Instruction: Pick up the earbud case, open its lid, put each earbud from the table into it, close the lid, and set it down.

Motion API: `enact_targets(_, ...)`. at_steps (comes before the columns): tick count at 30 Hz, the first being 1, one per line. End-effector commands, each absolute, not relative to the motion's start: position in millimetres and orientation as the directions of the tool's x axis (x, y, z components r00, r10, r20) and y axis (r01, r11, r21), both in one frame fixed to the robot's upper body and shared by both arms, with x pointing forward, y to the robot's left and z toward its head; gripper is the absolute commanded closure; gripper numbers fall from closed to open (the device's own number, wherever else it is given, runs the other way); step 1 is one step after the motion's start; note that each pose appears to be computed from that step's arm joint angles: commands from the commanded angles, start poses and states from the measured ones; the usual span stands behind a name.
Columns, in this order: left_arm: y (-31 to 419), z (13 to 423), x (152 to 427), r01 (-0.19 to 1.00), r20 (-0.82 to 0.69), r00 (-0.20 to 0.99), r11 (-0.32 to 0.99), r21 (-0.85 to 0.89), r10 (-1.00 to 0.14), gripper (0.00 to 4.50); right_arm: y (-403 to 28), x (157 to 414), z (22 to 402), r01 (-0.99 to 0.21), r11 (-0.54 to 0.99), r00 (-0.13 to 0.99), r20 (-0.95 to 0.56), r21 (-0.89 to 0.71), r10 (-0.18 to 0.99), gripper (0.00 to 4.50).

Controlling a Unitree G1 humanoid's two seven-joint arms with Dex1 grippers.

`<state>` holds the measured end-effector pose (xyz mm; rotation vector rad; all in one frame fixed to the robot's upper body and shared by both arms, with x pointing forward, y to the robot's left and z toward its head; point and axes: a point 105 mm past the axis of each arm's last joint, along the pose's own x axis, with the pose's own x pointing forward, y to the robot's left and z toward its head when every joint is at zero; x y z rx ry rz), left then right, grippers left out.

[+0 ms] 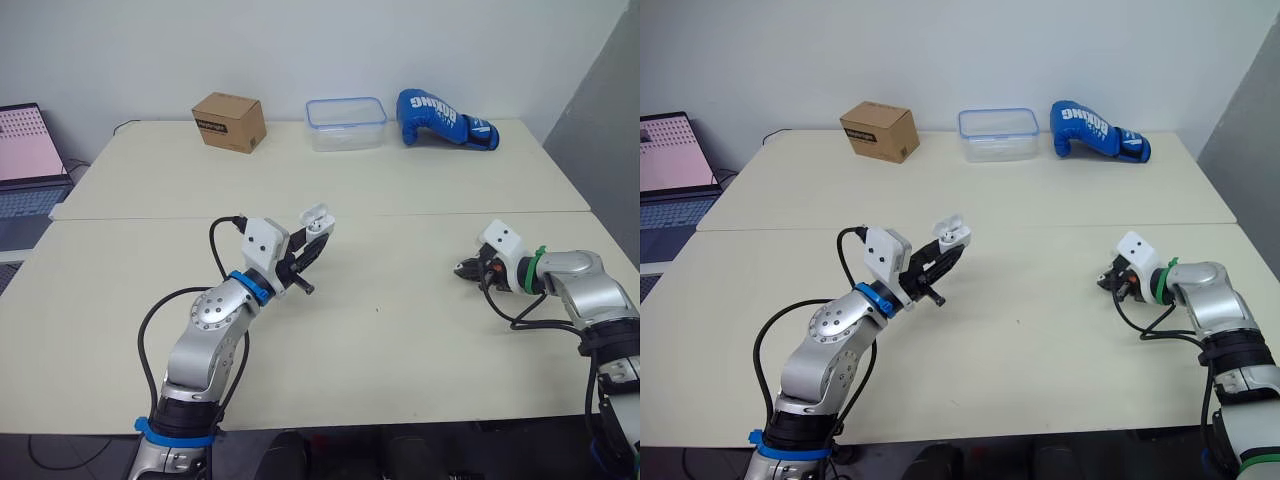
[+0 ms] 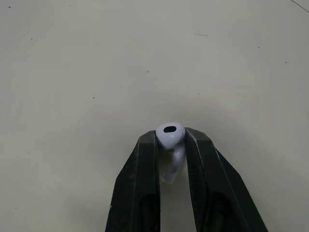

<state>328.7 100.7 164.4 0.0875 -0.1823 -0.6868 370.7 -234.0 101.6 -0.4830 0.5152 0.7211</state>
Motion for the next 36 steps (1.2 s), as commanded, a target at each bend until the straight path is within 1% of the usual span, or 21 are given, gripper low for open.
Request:
enact_targets(1,94,179,322,0.63,0.193,0.734,0.759,0.165,-0.651,3.76,-253,362,103,-0.751,0.585,0.603,-0.68,-0.307,0.417,4.12)
enact_targets(3,94,179,321,0.626,0.196,0.738,0.764,0.16,-0.646,3.76,-263,347,105,-0.818,0.467,0.528,-0.761,-0.336,0.377,4.12)
enact_targets(4,94,178,321,0.624,0.196,0.74,0.765,0.157,-0.643,3.76,-269,335,107,-0.862,0.386,0.468,-0.81,-0.329,0.354,4.12)
enact_targets(6,95,176,319,0.622,0.193,0.743,0.768,0.154,-0.64,3.76,-285,310,112,-0.926,0.258,0.347,-0.892,-0.277,0.29,4.12)
enact_targets(8,96,174,317,0.619,0.189,0.747,0.77,0.151,-0.638,3.76,-300,291,115,-0.956,0.193,0.262,-0.94,-0.221,0.219,4.12)
enact_targets(11,97,172,315,0.616,0.185,0.751,0.774,0.149,-0.633,3.76,-325,272,115,-0.972,0.143,0.203,-0.974,-0.187,0.104,4.12)
enact_targets(15,98,171,313,0.602,0.188,0.764,0.786,0.136,-0.618,3.76,-345,261,104,-0.97,0.139,0.206,-0.978,-0.2,0.028,4.12)
enact_targets(17,97,169,312,0.602,0.187,0.765,0.788,0.132,-0.616,3.76,-349,257,100,-0.967,0.15,0.21,-0.978,-0.204,0.021,3.39)
enact_targets(18,96,169,312,0.601,0.186,0.766,0.788,0.131,-0.615,3.76,-349,255,97,-0.967,0.162,0.206,-0.978,-0.199,0.026,3.13)
enact_targets(19,96,168,311,0.601,0.185,0.766,0.788,0.13,-0.615,3.76,-349,254,96,-0.966,0.165,0.204,-0.979,-0.197,0.028,2.68)
enact_targets(22,95,169,311,0.601,0.185,0.767,0.789,0.128,-0.615,3.76,-353,249,93,-0.971,0.155,0.186,-0.982,-0.181,0.016,1.78)
enact_targets(30,95,170,313,0.603,0.183,0.765,0.786,0.132,-0.618,3.76,-355,249,92,-0.971,0.155,0.183,-0.983,-0.18,0.006,1.78)
enact_targets(32,96,170,313,0.604,0.183,0.765,0.786,0.133,-0.618,3.76,-356,250,92,-0.973,0.142,0.185,-0.983,-0.184,-0.006,2.16)
enact_targets(33,95,169,313,0.604,0.182,0.764,0.786,0.132,-0.618,3.76,-358,250,92,-0.973,0.134,0.186,-0.982,-0.186,-0.015,2.41)
enact_targets(36,94,169,312,0.606,0.183,0.764,0.785,0.13,-0.619,3.76,-357,254,92,-0.97,0.13,0.206,-0.978,-0.206,-0.009,3.45)
